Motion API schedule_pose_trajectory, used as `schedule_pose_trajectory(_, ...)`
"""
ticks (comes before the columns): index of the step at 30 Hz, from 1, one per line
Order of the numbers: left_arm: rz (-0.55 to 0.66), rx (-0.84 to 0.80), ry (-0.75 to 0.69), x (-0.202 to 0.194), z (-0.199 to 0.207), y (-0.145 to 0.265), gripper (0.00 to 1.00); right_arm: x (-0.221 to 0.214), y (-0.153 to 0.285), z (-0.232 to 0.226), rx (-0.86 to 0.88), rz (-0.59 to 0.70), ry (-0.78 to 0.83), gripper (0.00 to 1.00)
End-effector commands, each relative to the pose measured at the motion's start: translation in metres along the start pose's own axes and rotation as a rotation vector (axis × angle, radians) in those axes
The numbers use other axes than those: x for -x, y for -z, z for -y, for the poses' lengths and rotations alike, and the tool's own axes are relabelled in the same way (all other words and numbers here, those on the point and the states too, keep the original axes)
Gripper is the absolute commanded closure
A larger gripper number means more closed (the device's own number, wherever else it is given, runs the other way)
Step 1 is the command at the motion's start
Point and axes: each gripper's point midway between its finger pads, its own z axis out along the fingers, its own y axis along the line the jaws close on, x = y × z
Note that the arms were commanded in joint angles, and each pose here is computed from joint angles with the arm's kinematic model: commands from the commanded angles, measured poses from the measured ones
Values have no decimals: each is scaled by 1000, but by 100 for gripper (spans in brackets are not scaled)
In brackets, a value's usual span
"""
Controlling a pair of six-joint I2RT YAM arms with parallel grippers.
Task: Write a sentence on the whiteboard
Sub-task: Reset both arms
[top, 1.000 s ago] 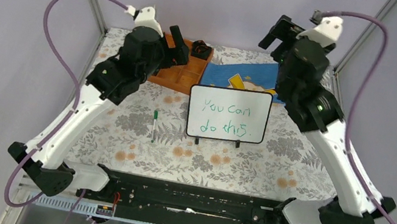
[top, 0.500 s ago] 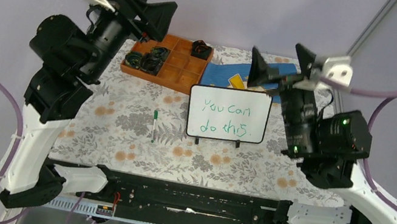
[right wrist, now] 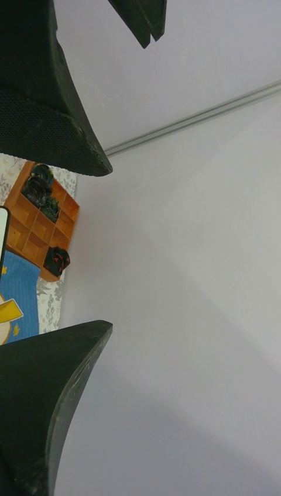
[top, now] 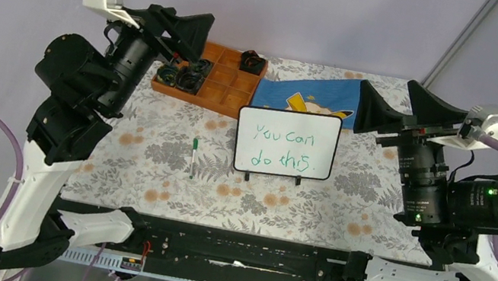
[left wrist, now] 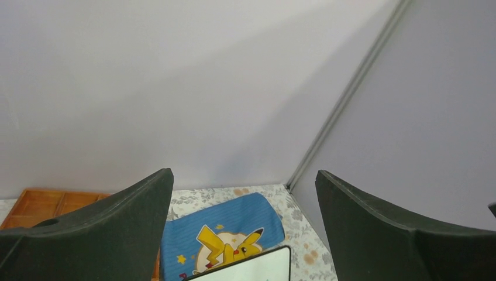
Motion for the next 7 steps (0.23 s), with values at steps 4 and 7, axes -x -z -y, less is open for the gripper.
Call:
schedule_pose_trajectory(4, 102, 106, 107, 18, -14, -2, 1, 6, 4, 13, -50, 19, -35, 0)
schedule_pose_trajectory(7, 90, 92, 75, 15, -13, -4, 1, 6, 4, 13, -50, 19, -36, 0)
